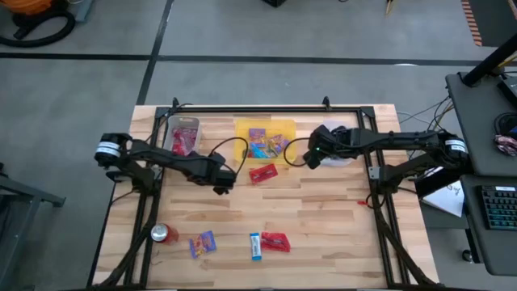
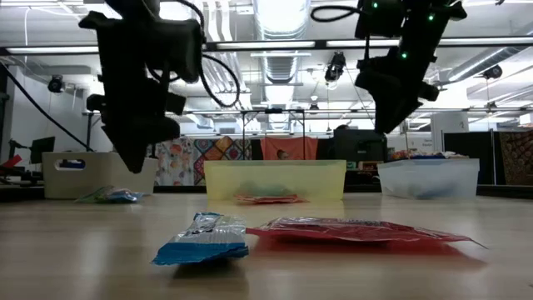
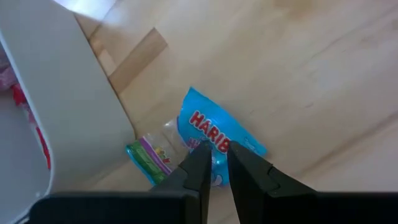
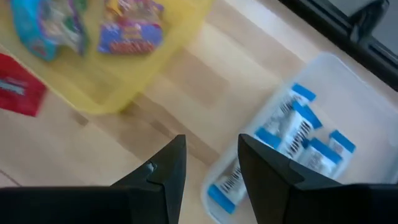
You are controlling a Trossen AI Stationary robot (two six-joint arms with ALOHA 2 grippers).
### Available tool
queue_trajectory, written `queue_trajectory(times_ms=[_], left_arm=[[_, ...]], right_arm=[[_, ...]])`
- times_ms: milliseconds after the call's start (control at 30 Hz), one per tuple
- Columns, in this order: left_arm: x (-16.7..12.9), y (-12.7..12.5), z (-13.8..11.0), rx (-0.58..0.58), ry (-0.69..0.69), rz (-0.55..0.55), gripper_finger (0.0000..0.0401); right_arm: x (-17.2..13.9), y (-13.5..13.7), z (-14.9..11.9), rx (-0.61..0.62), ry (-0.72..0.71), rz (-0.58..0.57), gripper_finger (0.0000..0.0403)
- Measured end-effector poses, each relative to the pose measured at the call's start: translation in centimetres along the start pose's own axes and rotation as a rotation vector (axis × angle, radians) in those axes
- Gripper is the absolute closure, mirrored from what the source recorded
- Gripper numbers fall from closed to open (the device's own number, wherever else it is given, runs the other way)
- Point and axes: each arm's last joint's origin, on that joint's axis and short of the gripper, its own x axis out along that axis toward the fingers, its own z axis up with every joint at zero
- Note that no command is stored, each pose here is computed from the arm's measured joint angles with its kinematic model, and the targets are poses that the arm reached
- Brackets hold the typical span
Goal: Sort candy
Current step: Put the blue gummy into the yellow bin
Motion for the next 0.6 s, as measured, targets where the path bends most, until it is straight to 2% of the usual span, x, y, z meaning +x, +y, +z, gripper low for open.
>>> queue_trajectory(times_ms=[333, 600], left_arm=[[1.6, -0.8, -0.1, 0.063, -0.009, 0.092, 0.0360], [1.8, -0.7, 0.1, 0.046, -0.008, 0.098, 0.0292]], right_arm=[[-0.4, 0.9, -0.2, -0.011, -0.037, 0.035, 0.0266], [-0.7, 1.5, -0.4, -0.026, -0.051, 0.058, 0.0266]])
